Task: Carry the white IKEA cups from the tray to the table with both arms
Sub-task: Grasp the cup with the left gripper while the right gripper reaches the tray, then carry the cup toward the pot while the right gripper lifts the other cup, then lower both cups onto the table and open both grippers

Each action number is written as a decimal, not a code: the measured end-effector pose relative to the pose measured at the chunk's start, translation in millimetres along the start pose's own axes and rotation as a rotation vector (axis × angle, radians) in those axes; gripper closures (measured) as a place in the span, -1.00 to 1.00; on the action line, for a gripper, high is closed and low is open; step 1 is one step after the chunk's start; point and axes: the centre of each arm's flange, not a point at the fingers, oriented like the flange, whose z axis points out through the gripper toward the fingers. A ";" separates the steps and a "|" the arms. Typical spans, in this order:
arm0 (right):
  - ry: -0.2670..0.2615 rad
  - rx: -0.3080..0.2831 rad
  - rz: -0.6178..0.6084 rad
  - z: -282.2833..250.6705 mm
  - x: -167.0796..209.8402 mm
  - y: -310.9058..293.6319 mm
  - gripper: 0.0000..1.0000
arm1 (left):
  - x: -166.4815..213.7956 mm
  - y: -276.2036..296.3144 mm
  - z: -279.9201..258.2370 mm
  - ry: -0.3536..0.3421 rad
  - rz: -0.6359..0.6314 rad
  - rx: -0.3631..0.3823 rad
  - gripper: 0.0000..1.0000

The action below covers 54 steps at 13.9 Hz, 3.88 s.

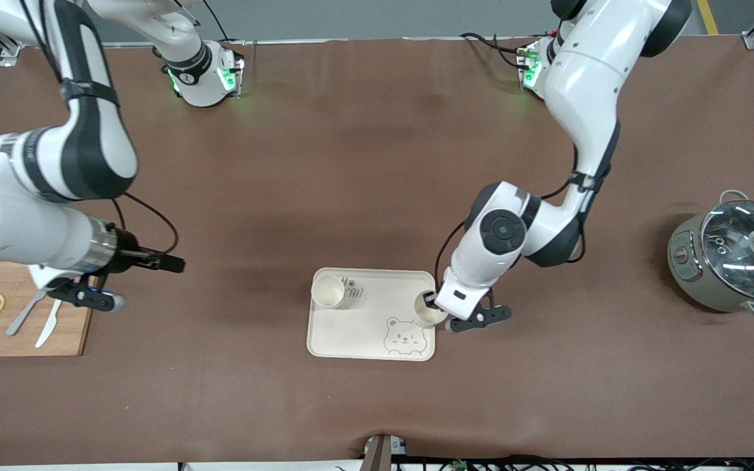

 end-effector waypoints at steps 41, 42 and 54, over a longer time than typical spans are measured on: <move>0.007 -0.030 0.195 32.6 -9.3 -75.1 0.95 | 64.2 -285.8 -105.1 -0.187 -0.074 0.205 -1.00; -0.007 -0.030 0.151 29.2 -5.8 -50.4 0.95 | 67.4 -275.4 -120.7 -0.182 -0.064 0.200 -1.00; -0.078 0.014 -0.151 97.7 -9.8 237.0 0.95 | 46.7 -236.7 -289.3 -0.001 -0.026 0.162 -1.00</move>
